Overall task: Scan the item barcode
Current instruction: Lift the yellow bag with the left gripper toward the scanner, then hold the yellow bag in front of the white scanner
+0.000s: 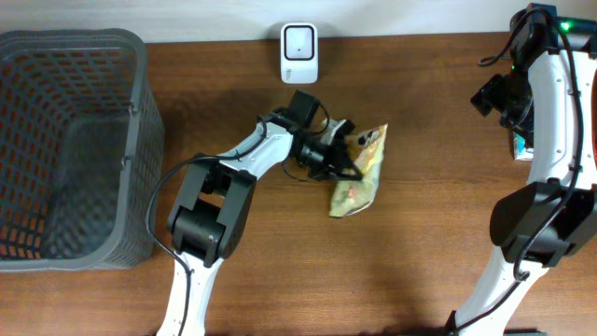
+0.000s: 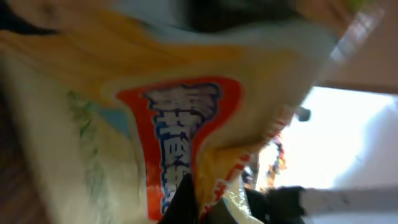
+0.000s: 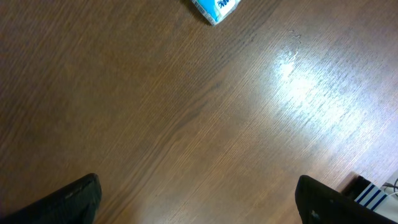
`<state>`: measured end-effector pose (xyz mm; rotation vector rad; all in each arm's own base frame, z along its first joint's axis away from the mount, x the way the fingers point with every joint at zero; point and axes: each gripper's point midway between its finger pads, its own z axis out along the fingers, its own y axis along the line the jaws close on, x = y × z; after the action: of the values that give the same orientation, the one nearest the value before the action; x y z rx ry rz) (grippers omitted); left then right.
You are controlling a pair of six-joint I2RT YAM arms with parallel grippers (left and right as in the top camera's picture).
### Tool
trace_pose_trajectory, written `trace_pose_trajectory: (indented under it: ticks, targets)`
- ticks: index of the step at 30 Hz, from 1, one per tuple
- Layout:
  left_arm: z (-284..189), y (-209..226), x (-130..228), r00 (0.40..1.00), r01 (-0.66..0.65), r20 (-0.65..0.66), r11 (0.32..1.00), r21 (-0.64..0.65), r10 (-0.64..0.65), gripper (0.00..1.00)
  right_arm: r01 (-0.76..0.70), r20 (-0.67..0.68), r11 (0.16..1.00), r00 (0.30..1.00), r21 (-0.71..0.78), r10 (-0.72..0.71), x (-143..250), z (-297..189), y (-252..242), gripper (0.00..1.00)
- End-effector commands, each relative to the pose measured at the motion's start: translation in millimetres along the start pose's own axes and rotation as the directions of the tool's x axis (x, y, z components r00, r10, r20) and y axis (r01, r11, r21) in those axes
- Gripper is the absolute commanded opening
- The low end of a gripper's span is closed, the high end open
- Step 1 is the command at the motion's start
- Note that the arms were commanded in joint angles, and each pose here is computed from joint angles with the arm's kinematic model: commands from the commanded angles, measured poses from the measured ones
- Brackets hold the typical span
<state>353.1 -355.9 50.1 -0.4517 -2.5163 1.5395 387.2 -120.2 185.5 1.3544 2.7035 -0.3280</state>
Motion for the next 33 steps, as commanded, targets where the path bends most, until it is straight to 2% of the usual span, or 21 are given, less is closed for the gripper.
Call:
trace_pose_trajectory:
  ticks: [1,2,3,4,7,8,10,13,14,15,16,17,18,19,20,21,22,25,27,29,33]
  targets:
    - [-47,72,-12,0.986,0.152,0.122,0.927,-0.344,-0.117,0.07,0.004,-0.002,1.000,1.000,0.004,-0.004,0,2,0,0.99]
    - [-58,76,-13,0.981,0.179,0.135,0.909,-0.377,-0.137,0.09,0.004,-0.002,1.000,1.000,0.004,-0.004,0,2,0,0.99]
    - [-73,80,-14,0.976,0.208,0.151,0.883,-0.420,-0.158,0.16,0.004,-0.002,1.000,1.000,0.004,-0.004,0,2,0,0.99]
    - [-89,81,-16,0.970,0.234,0.169,0.854,-0.464,-0.174,0.15,0.004,-0.002,1.000,1.000,0.004,-0.004,0,2,0,0.99]
    - [-111,61,-24,0.982,0.174,0.148,0.852,-0.493,-0.115,0.09,0.004,-0.002,1.000,1.000,0.004,-0.004,0,2,0,0.99]
    - [-118,48,-27,0.988,0.138,0.131,0.856,-0.498,-0.083,0.10,0.004,-0.002,1.000,1.000,0.004,-0.004,0,2,0,0.99]
    - [-130,30,-29,0.993,0.087,0.109,0.850,-0.520,-0.035,0.19,0.004,-0.002,1.000,1.000,0.004,-0.004,0,2,0,0.99]
    - [-163,14,-29,0.992,0.096,0.127,0.766,-0.636,-0.019,0.23,0.004,-0.002,1.000,1.000,0.004,-0.004,0,2,0,0.99]
    - [-175,10,-29,0.991,0.098,0.136,0.729,-0.678,-0.006,0.25,0.004,-0.002,1.000,1.000,0.004,-0.004,0,2,0,0.99]
    - [-186,10,-30,0.988,0.112,0.154,0.687,-0.718,0.000,0.38,0.004,-0.002,1.000,1.000,0.004,-0.004,0,2,0,0.99]
    - [-206,17,-31,0.974,0.193,0.225,0.592,-0.782,-0.020,0.51,0.004,-0.002,1.000,1.000,0.004,-0.004,0,2,0,0.99]
    - [-229,29,-32,0.949,0.292,0.315,0.470,-0.833,-0.030,0.51,0.004,-0.002,1.000,1.000,0.004,-0.004,0,2,0,0.99]
    - [-247,38,-32,0.923,0.364,0.384,0.365,-0.857,-0.020,0.64,0.004,-0.002,1.000,1.000,0.004,-0.004,0,2,0,0.99]
    - [-258,44,-33,0.906,0.404,0.422,0.307,-0.862,-0.006,0.77,0.004,-0.002,1.000,1.000,0.004,-0.004,0,2,0,0.99]
    - [-268,52,-40,0.894,0.425,0.448,0.271,-0.864,0.026,0.81,0.004,-0.002,1.000,1.000,0.004,-0.004,0,2,0,0.98]
    - [-270,56,-49,0.892,0.417,0.448,0.281,-0.864,0.054,0.86,0.004,-0.002,1.000,1.000,0.004,-0.004,0,2,0,0.99]
    - [-271,63,-67,0.904,0.358,0.409,0.302,-0.883,0.125,0.86,0.004,-0.002,1.000,1.000,0.004,-0.004,0,2,0,0.99]
    - [-267,70,-86,0.922,0.252,0.328,0.325,-0.911,0.205,0.86,0.004,-0.002,1.000,1.000,0.004,-0.004,0,2,0,0.99]
    - [-250,71,-97,0.937,0.109,0.225,0.388,-0.915,0.266,0.92,0.004,-0.002,1.000,1.000,0.004,-0.004,0,2,0,0.99]
    - [-226,78,-100,0.945,-0.063,0.092,0.451,-0.891,0.313,1.00,0.004,-0.002,1.000,1.000,0.004,-0.004,0,2,0,0.99]
    - [-193,95,-89,0.943,-0.236,-0.056,0.541,-0.807,0.328,0.99,0.004,-0.002,1.000,1.000,0.004,-0.004,0,2,0,0.99]
